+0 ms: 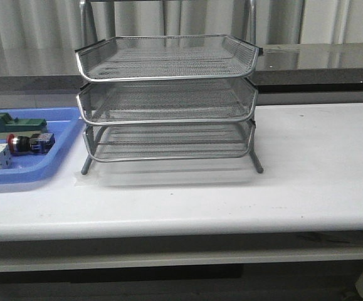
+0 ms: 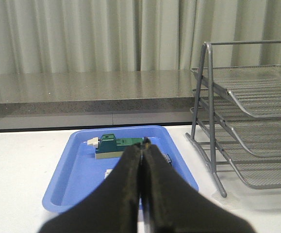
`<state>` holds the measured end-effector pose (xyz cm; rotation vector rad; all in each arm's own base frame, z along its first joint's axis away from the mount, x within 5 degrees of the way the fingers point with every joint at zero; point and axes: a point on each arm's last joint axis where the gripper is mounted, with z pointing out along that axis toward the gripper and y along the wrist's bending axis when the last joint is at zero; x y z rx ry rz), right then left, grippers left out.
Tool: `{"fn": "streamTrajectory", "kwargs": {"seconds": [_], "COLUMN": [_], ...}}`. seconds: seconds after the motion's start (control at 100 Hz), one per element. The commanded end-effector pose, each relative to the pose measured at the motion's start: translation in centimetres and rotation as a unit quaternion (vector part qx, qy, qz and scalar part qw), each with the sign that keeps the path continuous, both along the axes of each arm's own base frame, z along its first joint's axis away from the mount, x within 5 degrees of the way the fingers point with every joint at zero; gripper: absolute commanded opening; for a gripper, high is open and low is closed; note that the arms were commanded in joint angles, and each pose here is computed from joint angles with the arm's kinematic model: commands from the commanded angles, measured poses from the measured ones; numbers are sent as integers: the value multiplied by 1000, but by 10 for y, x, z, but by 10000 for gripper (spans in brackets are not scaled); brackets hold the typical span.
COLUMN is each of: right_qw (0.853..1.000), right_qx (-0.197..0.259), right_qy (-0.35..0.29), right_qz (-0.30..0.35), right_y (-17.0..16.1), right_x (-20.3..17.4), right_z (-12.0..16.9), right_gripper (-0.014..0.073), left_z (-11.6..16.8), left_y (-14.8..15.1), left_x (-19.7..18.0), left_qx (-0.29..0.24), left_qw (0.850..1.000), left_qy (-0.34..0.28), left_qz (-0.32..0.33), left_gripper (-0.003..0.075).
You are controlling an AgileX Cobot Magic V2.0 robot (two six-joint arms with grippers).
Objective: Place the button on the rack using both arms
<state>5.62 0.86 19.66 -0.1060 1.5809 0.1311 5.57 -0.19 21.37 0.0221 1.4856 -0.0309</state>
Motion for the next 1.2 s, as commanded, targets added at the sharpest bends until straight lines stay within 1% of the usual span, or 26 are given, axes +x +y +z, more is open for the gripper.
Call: {"fn": "streamTrajectory", "kwargs": {"seconds": [0.0,0.65,0.8,0.9,0.97,1.07,1.19], "right_qw": [998,998,994,987,985,986,991], "right_qx": [1,1,8,15,17,22,21], "right_qy": [-61,-61,-113,-158,-173,-168,-131], "right_qz": [-3,-3,-3,-4,-4,-4,-2], "right_y": [-1,-1,-1,-1,-2,-2,-2], "right_x": [-3,-3,-4,-7,-8,-10,-10], "right_z": [15,15,25,34,41,53,72], "right_gripper": [-57,-57,-57,-57,-57,-57,-57], "left_z": [-10,-10,-10,-10,-10,-10,-10], "left_y": [0,0,0,0,0,0,0], "left_x": [-1,-1,-1,-1,-1,-1,-1], "left_qx": [-5,-5,-5,-5,-5,-5,-5], "left_qw": [1000,1000,1000,1000,1000,1000,1000], "left_qy": [-29,-29,-29,-29,-29,-29,-29], "left_qz": [-1,-1,-1,-1,-1,-1,-1], "left_gripper": [-21,-21,-21,-21,-21,-21,-21]}}
